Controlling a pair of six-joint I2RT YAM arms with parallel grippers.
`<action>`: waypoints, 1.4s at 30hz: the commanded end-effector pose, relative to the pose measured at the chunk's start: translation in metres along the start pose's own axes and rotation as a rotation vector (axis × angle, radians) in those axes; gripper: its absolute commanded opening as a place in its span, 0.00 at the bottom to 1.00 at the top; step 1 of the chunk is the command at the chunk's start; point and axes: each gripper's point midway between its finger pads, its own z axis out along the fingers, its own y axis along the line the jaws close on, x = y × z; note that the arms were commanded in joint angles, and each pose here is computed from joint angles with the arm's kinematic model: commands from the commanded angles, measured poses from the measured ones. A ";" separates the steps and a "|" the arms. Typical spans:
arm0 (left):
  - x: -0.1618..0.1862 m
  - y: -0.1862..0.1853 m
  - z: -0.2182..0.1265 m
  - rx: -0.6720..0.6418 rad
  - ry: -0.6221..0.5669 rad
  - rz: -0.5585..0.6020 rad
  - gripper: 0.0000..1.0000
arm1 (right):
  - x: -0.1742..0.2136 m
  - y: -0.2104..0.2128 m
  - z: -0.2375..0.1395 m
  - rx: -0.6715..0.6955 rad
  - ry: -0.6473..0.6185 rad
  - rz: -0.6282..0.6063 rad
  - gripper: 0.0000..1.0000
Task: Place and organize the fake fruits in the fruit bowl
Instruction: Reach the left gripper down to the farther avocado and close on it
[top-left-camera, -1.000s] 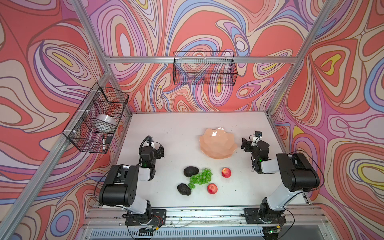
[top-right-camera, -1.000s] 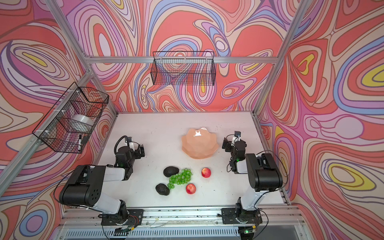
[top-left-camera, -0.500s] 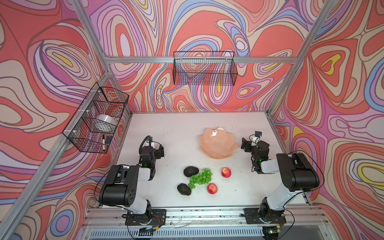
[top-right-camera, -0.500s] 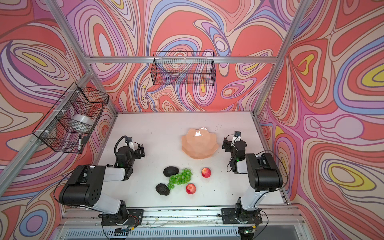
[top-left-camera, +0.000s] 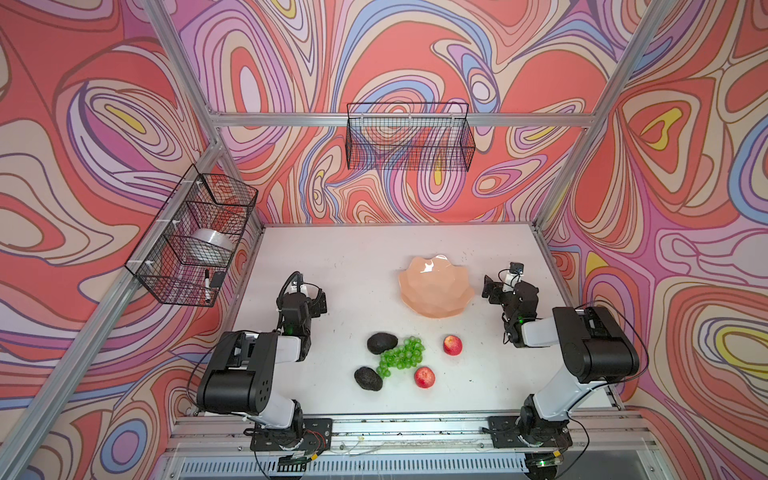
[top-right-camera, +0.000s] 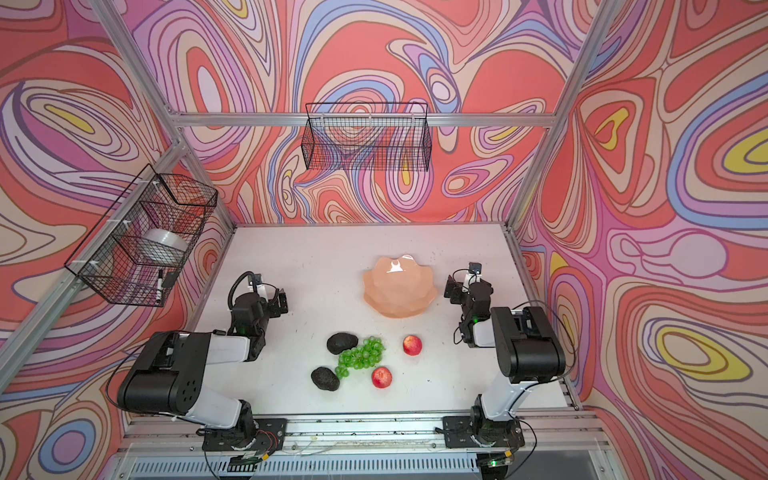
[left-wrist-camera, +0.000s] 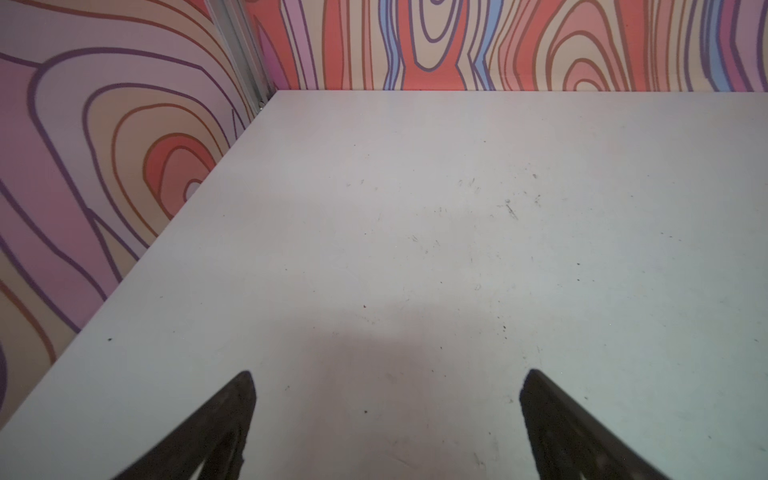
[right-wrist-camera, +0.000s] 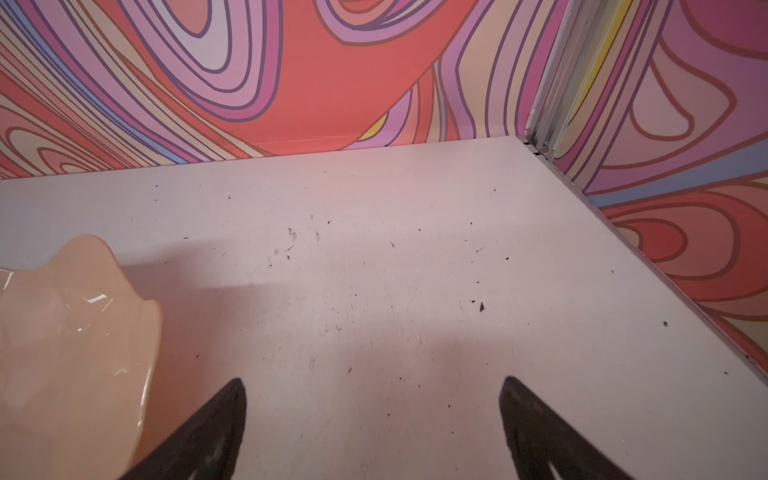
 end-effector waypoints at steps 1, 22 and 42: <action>-0.036 0.012 -0.023 -0.163 -0.127 0.019 1.00 | -0.002 0.004 0.002 -0.011 -0.003 -0.008 0.98; -0.082 -0.087 -0.206 0.648 0.131 0.120 0.99 | -0.046 -0.012 -0.027 0.084 -0.048 0.049 0.98; 0.001 -0.166 -0.205 1.121 0.257 0.646 0.95 | -0.028 -0.008 -0.035 0.047 -0.080 0.059 0.98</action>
